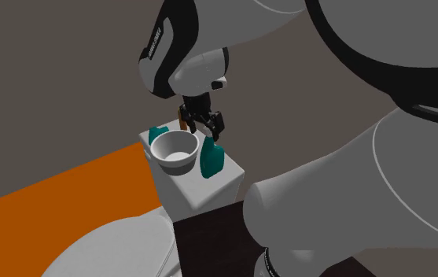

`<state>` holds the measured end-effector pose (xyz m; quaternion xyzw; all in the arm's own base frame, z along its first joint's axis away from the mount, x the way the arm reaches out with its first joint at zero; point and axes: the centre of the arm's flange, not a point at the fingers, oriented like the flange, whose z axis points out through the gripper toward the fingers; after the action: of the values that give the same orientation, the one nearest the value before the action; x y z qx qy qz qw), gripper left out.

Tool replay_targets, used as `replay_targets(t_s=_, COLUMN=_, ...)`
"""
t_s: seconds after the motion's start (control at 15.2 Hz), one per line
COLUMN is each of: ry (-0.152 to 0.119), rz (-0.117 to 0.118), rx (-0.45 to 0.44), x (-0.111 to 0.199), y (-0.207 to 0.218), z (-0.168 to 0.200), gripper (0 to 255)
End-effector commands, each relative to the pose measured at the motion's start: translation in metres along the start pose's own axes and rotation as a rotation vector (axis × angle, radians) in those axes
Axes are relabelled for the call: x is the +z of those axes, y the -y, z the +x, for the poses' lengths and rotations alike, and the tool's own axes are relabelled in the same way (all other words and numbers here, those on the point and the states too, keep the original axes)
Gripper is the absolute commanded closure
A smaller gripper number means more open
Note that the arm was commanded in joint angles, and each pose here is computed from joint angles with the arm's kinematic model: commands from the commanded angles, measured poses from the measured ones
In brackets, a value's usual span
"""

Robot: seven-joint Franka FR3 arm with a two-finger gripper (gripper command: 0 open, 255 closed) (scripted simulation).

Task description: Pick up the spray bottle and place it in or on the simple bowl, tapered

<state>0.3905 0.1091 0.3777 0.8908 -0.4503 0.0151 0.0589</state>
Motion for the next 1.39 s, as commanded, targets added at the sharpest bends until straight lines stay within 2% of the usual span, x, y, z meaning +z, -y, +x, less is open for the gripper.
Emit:
replay_targets(t_s=0.0, ry=0.000, rz=0.000, rx=0.000, x=0.000, y=0.000, z=0.000, gripper=0)
replay_targets(t_s=0.07, ry=0.000, rz=0.000, rx=0.000, x=0.000, y=0.000, z=0.000, gripper=0)
replay_targets(t_s=0.13, ry=0.000, rz=0.000, rx=0.000, x=0.000, y=0.000, z=0.000, gripper=255)
replay_targets(t_s=0.73, ry=0.000, rz=0.000, rx=0.000, x=0.000, y=0.000, z=0.000, gripper=255)
replay_targets(t_s=1.32, ry=0.000, rz=0.000, rx=0.000, x=-0.047, y=-0.004, z=0.004, gripper=255)
